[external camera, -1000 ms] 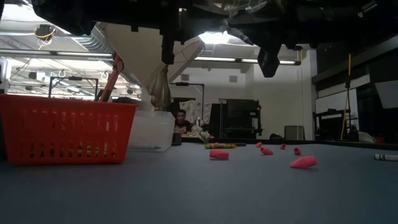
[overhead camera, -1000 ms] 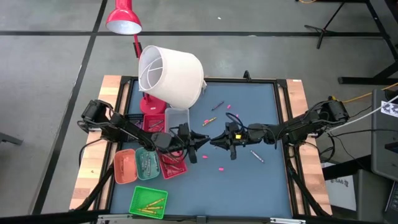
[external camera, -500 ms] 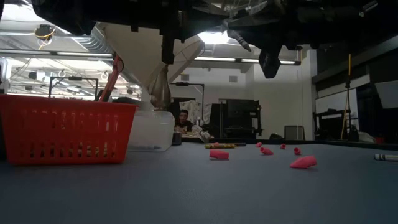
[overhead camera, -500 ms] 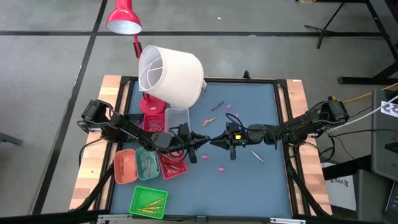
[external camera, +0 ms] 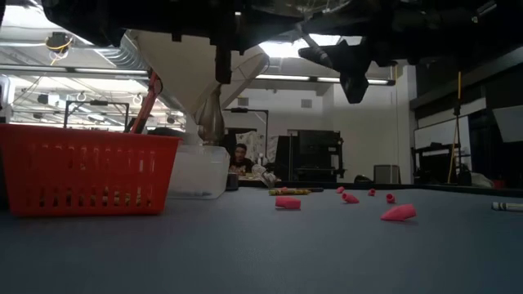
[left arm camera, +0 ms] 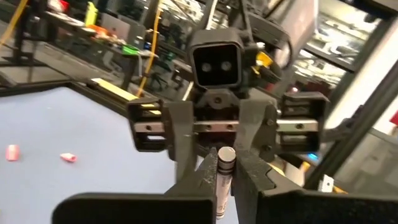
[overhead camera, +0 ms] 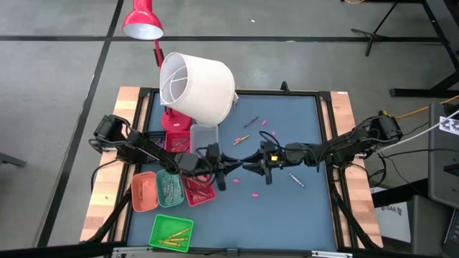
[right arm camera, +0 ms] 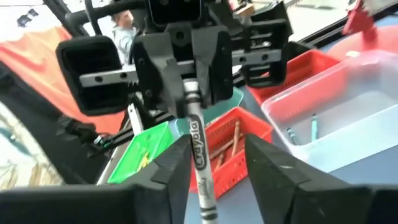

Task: Sort crayons
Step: Put the gray crayon into the green bin, then put the violet crayon into the black bin

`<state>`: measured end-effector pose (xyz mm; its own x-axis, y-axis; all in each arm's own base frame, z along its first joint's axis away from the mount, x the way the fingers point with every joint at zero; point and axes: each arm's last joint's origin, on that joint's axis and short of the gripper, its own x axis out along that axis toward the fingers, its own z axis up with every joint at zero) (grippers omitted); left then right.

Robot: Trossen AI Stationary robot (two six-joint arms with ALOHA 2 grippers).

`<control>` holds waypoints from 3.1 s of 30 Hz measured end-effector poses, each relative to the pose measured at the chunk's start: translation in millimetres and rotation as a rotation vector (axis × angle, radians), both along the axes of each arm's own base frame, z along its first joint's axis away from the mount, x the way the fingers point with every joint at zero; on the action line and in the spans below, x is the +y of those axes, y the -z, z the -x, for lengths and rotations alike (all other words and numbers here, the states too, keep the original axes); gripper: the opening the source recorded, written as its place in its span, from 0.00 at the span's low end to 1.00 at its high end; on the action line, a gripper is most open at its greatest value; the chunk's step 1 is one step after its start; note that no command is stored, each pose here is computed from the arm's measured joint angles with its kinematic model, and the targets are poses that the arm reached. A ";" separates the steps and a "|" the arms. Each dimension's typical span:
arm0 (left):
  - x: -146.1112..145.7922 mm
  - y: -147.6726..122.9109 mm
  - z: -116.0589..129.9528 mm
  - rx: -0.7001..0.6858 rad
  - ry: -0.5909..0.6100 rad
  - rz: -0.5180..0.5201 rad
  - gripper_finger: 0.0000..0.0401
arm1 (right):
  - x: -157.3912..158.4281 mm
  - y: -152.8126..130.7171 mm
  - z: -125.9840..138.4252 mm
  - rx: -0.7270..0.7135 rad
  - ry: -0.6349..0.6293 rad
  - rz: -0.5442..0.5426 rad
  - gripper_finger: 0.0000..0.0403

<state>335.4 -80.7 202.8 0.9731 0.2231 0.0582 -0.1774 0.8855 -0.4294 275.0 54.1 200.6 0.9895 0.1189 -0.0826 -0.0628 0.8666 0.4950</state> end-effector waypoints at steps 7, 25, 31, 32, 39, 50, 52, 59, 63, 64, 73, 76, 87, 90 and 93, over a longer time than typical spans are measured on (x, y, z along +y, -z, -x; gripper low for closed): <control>-9.8 -5.9 7.7 0.075 0.070 -0.029 0.03 | 2.8 6.7 1.3 0.071 -0.102 0.003 0.39; -29.3 -50.6 100.7 0.518 0.275 0.071 0.03 | 4.0 14.5 3.3 0.154 -0.158 0.006 0.39; -35.6 -46.2 138.7 0.717 0.269 0.179 0.03 | 2.7 16.5 3.4 0.175 -0.115 0.017 0.39; -37.2 -43.7 143.6 0.753 0.259 0.201 0.03 | 2.5 17.0 3.5 0.179 -0.107 0.019 0.39; -43.2 -27.6 171.6 0.999 0.184 0.335 0.03 | -0.1 19.8 3.9 0.205 -0.023 0.040 0.39; -38.2 -20.5 185.7 1.118 0.066 0.362 0.04 | -22.2 22.8 1.7 0.234 0.171 0.078 0.39; -36.8 -20.1 186.0 1.127 0.055 0.359 0.06 | -31.1 24.2 1.3 0.252 0.189 0.074 0.39; -35.3 -19.6 186.8 1.136 0.041 0.348 0.19 | -65.4 25.4 0.6 0.269 0.236 0.080 0.39; -35.3 -19.6 186.7 1.134 0.040 0.348 0.23 | -86.7 27.4 3.0 0.294 0.263 0.126 0.39; -35.3 -19.6 186.7 1.133 0.040 0.348 0.24 | -92.2 28.0 4.0 0.302 0.270 0.136 0.39; -35.4 -19.6 186.6 1.132 0.040 0.348 0.24 | -136.1 34.2 16.8 0.375 0.260 0.226 0.39; -35.4 -19.6 186.6 1.132 0.040 0.348 0.24 | -146.9 35.0 21.1 0.382 0.237 0.269 0.39; -35.7 -19.7 186.2 1.128 0.042 0.350 0.23 | -174.2 36.0 34.2 0.383 0.218 0.310 0.39; -35.7 -19.7 186.2 1.128 0.042 0.350 0.23 | -179.1 36.4 33.8 0.393 0.207 0.333 0.39; -35.7 -19.7 186.2 1.129 0.042 0.350 0.23 | -184.5 34.7 22.0 0.436 0.171 0.362 0.39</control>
